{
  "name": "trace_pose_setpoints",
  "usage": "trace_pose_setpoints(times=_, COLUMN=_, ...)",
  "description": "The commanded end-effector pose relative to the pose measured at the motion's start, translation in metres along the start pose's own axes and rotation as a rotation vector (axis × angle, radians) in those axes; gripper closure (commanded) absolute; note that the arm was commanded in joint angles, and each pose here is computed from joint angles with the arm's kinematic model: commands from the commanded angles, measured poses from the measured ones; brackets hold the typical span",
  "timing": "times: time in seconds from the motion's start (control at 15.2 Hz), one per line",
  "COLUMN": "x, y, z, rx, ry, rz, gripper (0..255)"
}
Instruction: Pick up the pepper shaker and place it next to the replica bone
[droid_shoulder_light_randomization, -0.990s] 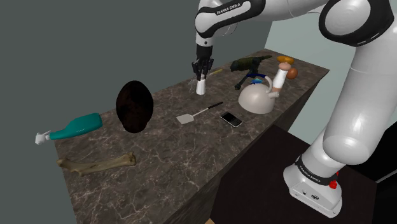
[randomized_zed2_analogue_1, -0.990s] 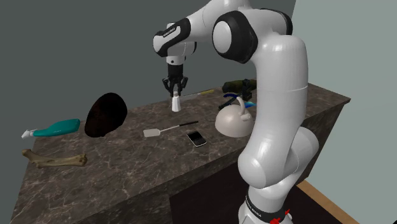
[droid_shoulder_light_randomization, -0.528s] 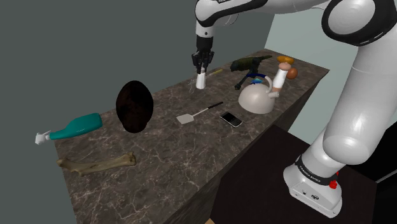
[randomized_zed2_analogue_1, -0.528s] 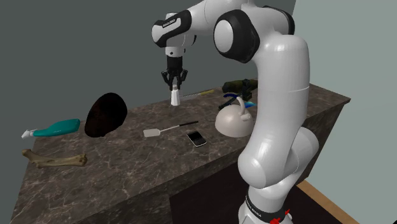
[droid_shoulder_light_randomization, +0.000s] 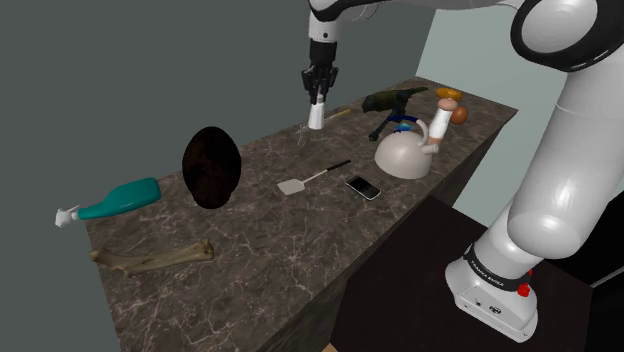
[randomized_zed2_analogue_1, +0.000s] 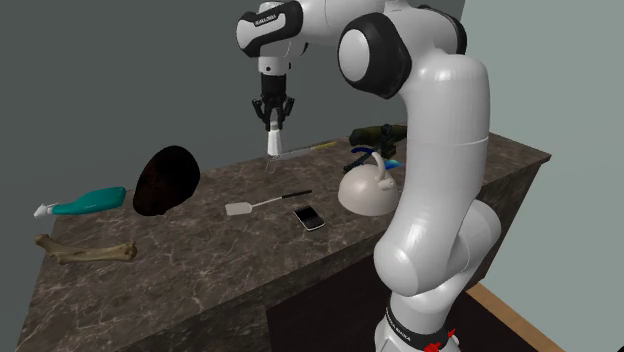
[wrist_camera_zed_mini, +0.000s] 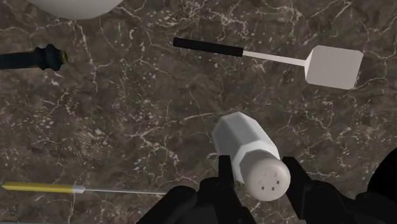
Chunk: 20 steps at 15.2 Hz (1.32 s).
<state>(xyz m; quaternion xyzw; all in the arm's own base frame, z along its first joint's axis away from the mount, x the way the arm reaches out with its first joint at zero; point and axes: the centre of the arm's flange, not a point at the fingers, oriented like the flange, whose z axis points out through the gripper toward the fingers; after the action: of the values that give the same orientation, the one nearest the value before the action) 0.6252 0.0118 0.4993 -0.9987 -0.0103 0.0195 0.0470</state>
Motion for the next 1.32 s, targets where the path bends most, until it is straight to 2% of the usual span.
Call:
trace_pose_setpoints(times=0.0, x=0.0, y=0.0, z=-0.01, rx=0.0, ry=0.0, rz=0.0, gripper=255)
trace_pose_setpoints(times=0.53, x=-0.001, y=-0.003, z=-0.048, rx=0.0, ry=0.0, rz=0.0, gripper=255)
trace_pose_setpoints(times=1.25, x=-0.063, y=-0.134, z=-0.034, rx=0.0, ry=0.0, rz=0.0, gripper=255)
